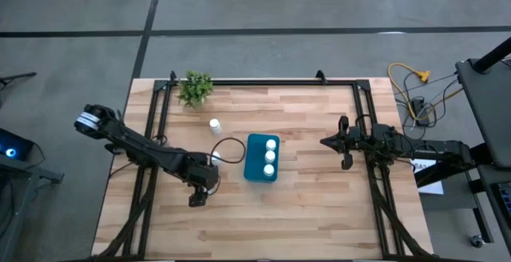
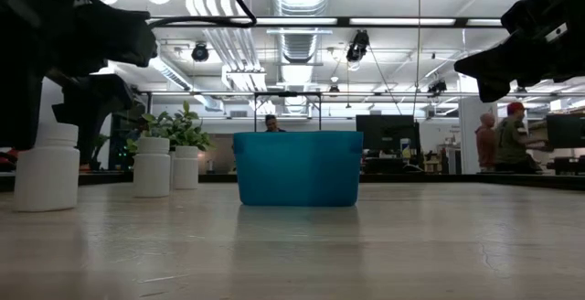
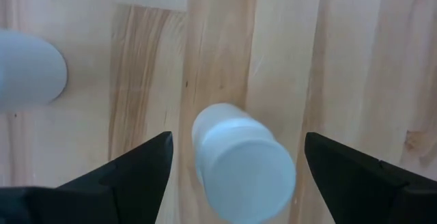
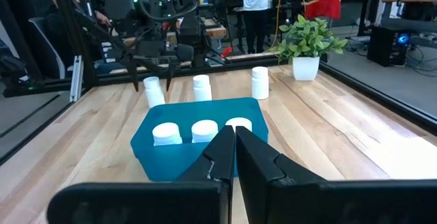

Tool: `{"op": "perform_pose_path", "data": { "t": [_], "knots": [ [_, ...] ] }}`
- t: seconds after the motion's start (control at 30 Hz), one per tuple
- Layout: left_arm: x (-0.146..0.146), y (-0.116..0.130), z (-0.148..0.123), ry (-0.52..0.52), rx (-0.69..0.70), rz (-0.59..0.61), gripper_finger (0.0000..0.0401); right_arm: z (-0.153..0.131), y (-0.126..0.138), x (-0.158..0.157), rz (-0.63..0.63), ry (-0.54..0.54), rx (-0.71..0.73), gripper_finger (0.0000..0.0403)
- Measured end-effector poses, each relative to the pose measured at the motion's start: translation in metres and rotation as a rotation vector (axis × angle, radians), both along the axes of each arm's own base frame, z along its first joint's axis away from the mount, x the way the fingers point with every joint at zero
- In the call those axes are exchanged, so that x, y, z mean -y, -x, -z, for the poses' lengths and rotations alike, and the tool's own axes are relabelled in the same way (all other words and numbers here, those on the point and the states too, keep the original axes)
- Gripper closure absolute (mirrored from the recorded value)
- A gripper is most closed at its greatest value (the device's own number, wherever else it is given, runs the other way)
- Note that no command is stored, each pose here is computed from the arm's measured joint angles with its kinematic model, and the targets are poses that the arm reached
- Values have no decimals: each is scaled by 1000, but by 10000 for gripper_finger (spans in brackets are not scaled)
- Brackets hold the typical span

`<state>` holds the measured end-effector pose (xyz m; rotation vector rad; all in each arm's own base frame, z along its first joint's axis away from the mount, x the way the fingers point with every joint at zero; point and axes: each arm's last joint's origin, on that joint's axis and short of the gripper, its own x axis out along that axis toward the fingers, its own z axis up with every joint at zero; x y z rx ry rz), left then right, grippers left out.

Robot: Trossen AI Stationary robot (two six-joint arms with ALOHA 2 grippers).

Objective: Pick and place pill bottles into a basket
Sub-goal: Put the white pill bottle into the blue container

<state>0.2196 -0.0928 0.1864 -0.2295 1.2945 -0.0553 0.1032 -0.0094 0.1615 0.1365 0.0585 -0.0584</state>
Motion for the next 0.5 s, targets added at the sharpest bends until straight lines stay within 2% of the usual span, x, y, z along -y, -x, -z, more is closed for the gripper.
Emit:
{"op": "perform_pose_path", "data": {
  "t": [0.23,0.37,0.5],
  "knots": [
    [0,-1,4,-6,-17,0,96,0,0,0,0,7,-3,394],
    [0,0,4,-5,-17,1,129,0,0,0,-1,8,-4,394],
    [0,0,4,-5,-17,1,179,0,0,0,-1,11,-6,394]
  ]
}}
